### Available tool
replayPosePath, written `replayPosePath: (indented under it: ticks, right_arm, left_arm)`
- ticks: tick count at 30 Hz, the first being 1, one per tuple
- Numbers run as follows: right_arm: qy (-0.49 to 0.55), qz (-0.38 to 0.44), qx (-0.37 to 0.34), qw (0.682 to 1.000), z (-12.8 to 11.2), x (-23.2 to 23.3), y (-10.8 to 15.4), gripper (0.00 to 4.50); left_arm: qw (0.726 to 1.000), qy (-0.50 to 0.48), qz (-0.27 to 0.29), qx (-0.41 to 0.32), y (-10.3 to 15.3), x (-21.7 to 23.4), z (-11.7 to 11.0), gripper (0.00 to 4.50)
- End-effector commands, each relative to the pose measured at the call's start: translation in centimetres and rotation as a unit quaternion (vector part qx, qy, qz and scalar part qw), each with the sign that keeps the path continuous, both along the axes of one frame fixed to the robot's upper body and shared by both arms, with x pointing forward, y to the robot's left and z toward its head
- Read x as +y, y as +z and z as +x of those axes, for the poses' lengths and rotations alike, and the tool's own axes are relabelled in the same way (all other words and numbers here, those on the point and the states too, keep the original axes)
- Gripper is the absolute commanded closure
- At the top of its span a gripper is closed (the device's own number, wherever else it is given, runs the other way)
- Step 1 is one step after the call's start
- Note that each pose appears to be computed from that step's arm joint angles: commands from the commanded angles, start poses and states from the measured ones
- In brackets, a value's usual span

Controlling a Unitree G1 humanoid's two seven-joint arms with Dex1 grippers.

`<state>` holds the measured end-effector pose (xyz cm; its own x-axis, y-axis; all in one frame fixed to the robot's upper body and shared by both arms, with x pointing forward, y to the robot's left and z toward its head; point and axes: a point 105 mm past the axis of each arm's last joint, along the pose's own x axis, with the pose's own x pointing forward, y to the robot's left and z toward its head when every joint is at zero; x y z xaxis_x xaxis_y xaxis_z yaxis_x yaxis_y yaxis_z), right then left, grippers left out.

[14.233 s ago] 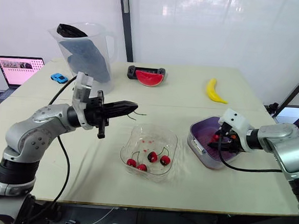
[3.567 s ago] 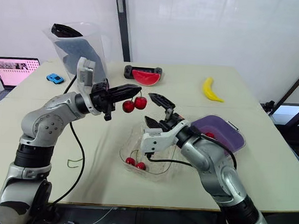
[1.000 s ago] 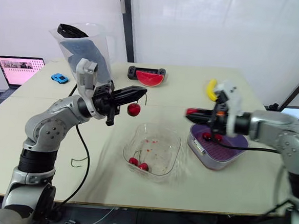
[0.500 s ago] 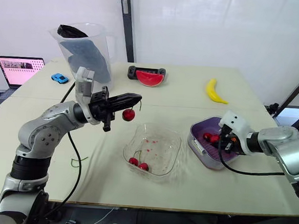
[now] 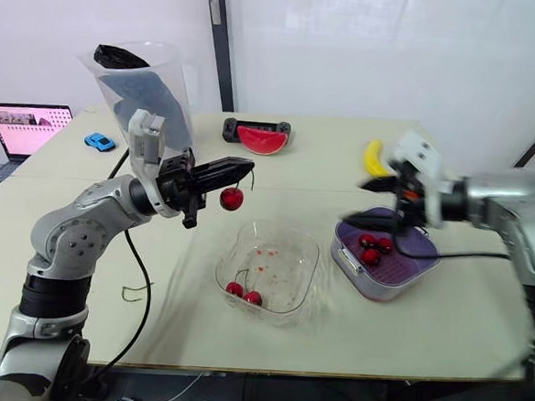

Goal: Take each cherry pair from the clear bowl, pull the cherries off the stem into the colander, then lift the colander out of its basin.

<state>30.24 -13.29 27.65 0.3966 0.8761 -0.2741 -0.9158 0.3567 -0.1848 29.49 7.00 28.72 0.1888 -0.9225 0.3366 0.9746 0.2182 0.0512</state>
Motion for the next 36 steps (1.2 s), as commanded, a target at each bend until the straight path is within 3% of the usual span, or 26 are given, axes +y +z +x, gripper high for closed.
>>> replayPosePath:
  ticks: [1, 6, 16, 19, 21, 30, 33, 35, 36]
  right_arm:
    - [0.023, 0.048, 0.001, 0.999, -0.4, 3.3, 0.1, 0.07]
    - [0.062, 0.116, 0.024, 0.991, -0.9, 7.3, 0.0, 0.07]
    - [0.081, 0.158, 0.048, 0.983, -1.1, 9.3, 0.2, 0.07]
    - [0.076, 0.163, 0.057, 0.982, -0.9, 9.5, 0.1, 0.87]
    - [0.078, 0.165, 0.061, 0.981, -0.9, 9.7, 0.0, 1.72]
    - [0.078, 0.172, 0.065, 0.98, -0.9, 10.0, 0.0, 1.72]
    - [0.074, 0.173, 0.068, 0.98, -0.8, 9.9, 0.0, 2.58]
    - [0.072, 0.173, 0.066, 0.98, -0.7, 9.9, 0.0, 3.43]
    - [0.072, 0.173, 0.066, 0.98, -0.7, 9.9, 0.0, 3.43]
  left_arm:
    - [1.0, -0.006, -0.011, -0.017, 1.1, 0.1, -0.6, 4.5]
    - [1.0, -0.009, -0.011, -0.017, 1.2, 0.0, -0.7, 4.5]
    - [1.0, -0.008, -0.009, -0.019, 1.2, -0.2, -0.8, 4.5]
    - [1.0, -0.008, -0.009, -0.018, 1.1, -0.2, -0.8, 4.5]
    - [1.0, -0.008, -0.009, -0.018, 1.1, -0.2, -0.8, 4.5]
    - [1.0, -0.008, -0.009, -0.019, 1.0, -0.3, -0.8, 4.5]
    - [1.0, -0.008, -0.01, -0.019, 1.0, -0.3, -0.7, 4.5]
    - [1.0, -0.007, -0.011, -0.02, 1.0, -0.3, -0.7, 4.5]
    - [1.0, -0.007, -0.011, -0.02, 1.0, -0.3, -0.7, 4.5]
